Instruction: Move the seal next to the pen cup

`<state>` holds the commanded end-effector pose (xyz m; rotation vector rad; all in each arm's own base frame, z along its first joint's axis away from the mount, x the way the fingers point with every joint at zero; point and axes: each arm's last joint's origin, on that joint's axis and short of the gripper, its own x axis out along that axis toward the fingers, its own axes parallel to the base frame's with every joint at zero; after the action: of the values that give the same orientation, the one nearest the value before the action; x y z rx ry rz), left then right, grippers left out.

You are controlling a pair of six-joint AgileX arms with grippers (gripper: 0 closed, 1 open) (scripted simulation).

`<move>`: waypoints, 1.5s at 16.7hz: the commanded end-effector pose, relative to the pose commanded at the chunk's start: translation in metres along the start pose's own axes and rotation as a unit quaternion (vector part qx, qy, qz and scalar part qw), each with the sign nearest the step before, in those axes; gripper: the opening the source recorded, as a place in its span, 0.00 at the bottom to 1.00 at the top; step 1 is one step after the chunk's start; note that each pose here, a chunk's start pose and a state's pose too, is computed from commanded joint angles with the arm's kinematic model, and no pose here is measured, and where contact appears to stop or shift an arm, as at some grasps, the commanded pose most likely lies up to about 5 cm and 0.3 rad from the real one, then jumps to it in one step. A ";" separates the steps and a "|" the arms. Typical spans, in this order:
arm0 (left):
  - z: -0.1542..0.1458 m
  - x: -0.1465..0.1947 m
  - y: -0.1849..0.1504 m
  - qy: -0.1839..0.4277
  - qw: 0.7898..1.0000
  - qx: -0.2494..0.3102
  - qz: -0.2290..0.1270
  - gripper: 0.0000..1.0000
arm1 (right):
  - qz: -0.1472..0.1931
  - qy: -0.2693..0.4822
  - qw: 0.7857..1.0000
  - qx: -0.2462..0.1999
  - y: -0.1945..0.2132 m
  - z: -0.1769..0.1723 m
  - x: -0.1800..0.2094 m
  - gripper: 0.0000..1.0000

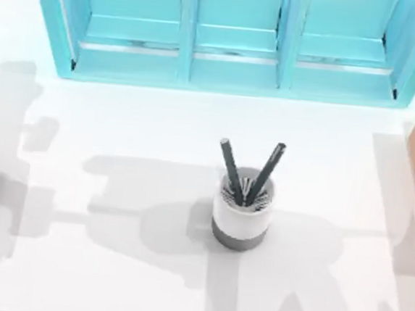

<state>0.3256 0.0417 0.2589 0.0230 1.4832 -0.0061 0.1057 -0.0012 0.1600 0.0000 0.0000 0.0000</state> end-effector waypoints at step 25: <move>0.006 0.111 0.004 0.044 0.999 0.001 -0.006 0.92 | 0.000 0.000 1.000 0.000 0.000 0.000 0.000 1.00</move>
<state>0.3414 0.0462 0.1491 0.0154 1.5713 -0.0160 0.1057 -0.0012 0.1600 0.0000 0.0000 0.0000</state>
